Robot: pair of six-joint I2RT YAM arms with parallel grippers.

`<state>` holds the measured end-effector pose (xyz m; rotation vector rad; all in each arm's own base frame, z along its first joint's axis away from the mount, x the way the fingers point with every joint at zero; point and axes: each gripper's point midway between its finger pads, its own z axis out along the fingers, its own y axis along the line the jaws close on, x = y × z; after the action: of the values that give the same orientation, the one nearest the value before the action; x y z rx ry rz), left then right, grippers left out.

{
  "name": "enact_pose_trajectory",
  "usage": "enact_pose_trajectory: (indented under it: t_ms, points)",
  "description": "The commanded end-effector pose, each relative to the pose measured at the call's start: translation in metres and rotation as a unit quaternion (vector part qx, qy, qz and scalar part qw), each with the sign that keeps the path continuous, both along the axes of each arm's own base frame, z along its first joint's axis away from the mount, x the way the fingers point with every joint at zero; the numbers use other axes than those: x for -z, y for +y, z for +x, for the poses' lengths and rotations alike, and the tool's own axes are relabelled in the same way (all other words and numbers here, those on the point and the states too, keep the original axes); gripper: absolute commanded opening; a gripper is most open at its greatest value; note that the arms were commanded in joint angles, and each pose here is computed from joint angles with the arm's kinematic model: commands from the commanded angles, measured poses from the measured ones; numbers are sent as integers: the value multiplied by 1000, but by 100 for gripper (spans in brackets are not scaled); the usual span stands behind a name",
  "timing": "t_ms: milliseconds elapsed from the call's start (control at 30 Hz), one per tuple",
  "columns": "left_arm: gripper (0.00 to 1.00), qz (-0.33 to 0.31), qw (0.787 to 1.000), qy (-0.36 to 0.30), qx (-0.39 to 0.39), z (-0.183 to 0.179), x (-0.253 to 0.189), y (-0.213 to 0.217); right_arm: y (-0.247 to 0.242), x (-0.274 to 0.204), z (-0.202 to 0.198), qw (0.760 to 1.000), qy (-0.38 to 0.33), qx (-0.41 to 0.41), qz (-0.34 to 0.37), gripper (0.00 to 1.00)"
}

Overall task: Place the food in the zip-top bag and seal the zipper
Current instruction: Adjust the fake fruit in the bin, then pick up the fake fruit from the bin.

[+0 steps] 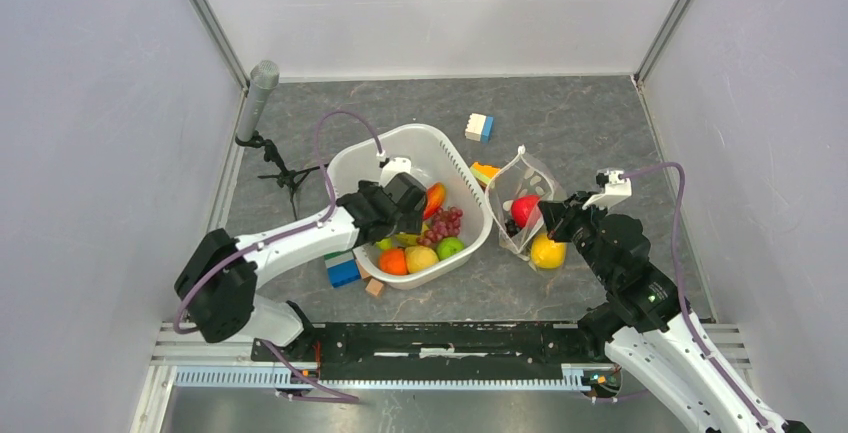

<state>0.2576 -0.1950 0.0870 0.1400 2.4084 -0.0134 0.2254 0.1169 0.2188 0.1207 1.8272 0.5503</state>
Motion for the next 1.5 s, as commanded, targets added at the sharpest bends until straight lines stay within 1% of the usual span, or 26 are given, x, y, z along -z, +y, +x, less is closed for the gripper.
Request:
enact_pose_trajectory:
  t_ms: [0,100,200,300,433,567,667,767,833,900,1000,1067,1167,1300,1467]
  points:
    - [100,24,999,33,-1,1,11,-3,2,-14,1,1000,-17,-1,18,6]
    - [100,38,998,44,0,3,18,-4,0,-16,1,1000,-18,3,15,6]
    - [99,29,998,48,15,7,24,-14,-1,-15,1,1000,-19,5,14,6]
    - [97,-11,997,55,61,8,24,-40,-1,-13,1,1000,-17,5,11,6]
    - [97,-94,987,31,124,15,7,-81,-1,-12,2,1000,-16,5,7,6]
    - [97,-125,980,10,153,25,-15,-104,-2,-12,3,1000,-16,8,5,6]
    - [97,-133,980,-23,147,31,-40,-102,-3,-12,4,1000,-17,9,-1,6]
    - [99,-108,985,-62,121,36,-61,-80,-4,-12,4,1000,-16,11,-7,6]
    - [100,-67,989,-75,105,38,-68,-59,-4,-13,5,1000,-17,13,-10,6]
    - [100,-20,991,-73,109,36,-67,-41,-4,-13,5,1000,-16,11,-12,6]
    - [100,43,986,-43,152,29,-57,-21,-3,-14,6,1000,-17,10,-13,6]
    - [100,63,982,-4,179,22,-50,-10,-3,-14,6,1000,-17,9,-15,6]
    - [100,73,976,42,202,17,-46,0,-3,-15,6,1000,-18,8,-16,6]
    - [100,89,972,83,201,19,-45,10,-2,-15,6,1000,-18,4,-17,6]
    - [100,107,955,149,234,10,-30,11,-1,-14,6,1000,-20,4,-12,6]
